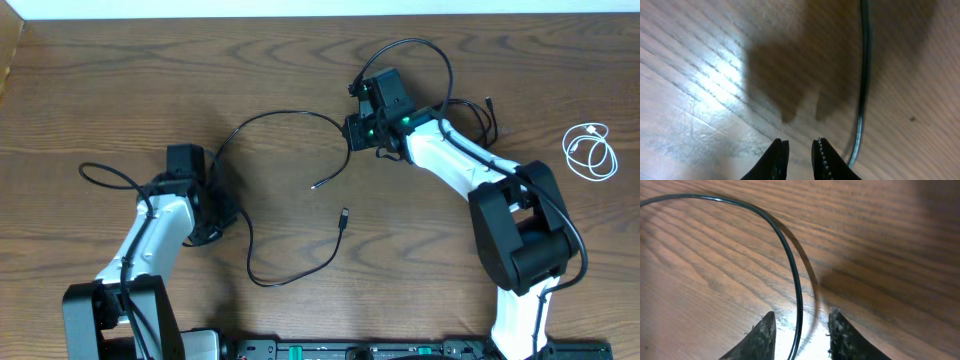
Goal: Untangle cables
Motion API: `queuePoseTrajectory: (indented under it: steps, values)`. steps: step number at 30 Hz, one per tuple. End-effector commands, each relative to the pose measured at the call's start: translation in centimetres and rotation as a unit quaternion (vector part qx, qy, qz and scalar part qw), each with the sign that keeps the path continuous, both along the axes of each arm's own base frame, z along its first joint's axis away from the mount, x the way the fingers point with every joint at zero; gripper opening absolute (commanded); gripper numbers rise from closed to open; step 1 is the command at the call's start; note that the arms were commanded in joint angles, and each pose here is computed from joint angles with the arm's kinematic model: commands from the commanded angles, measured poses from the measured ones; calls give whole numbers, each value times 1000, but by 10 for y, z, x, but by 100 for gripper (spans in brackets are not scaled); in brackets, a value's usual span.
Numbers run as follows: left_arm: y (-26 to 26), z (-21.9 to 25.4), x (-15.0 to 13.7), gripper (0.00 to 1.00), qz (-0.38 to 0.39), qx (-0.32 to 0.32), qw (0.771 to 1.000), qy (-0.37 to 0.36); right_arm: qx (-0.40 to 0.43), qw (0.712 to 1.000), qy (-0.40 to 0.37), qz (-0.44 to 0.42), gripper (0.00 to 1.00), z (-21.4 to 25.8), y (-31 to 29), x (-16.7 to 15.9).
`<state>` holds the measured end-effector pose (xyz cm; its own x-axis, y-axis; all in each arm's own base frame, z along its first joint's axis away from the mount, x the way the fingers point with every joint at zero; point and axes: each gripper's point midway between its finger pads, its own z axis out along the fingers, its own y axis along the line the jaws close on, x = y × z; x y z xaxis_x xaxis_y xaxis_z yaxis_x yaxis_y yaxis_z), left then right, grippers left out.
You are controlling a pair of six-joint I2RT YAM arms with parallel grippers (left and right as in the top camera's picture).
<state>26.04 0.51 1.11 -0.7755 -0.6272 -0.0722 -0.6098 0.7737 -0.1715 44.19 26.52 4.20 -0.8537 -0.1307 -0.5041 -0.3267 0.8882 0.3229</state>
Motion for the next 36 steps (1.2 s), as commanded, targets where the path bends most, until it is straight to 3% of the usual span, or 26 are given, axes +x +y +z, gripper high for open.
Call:
queuePoseTrajectory:
  steps: [1,6,13,15,28,36]
  values:
    - [-3,-8,1,21,10,-6,1000,-10,-2,1000,31,-2,26,-27,12,-12]
    - [-11,-8,26,21,16,-32,996,-76,13,997,71,34,12,-45,32,-35]
    - [-8,-2,54,21,41,-36,989,-138,13,989,94,115,7,-52,69,-78]
    - [-8,-4,61,21,41,-35,988,-148,11,987,94,128,1,-52,78,-87]
    - [-6,-26,83,21,57,-42,984,-165,40,969,114,216,1,-46,123,-139]
    - [-14,1,103,21,38,-77,974,-211,71,961,92,251,1,-8,128,-142]
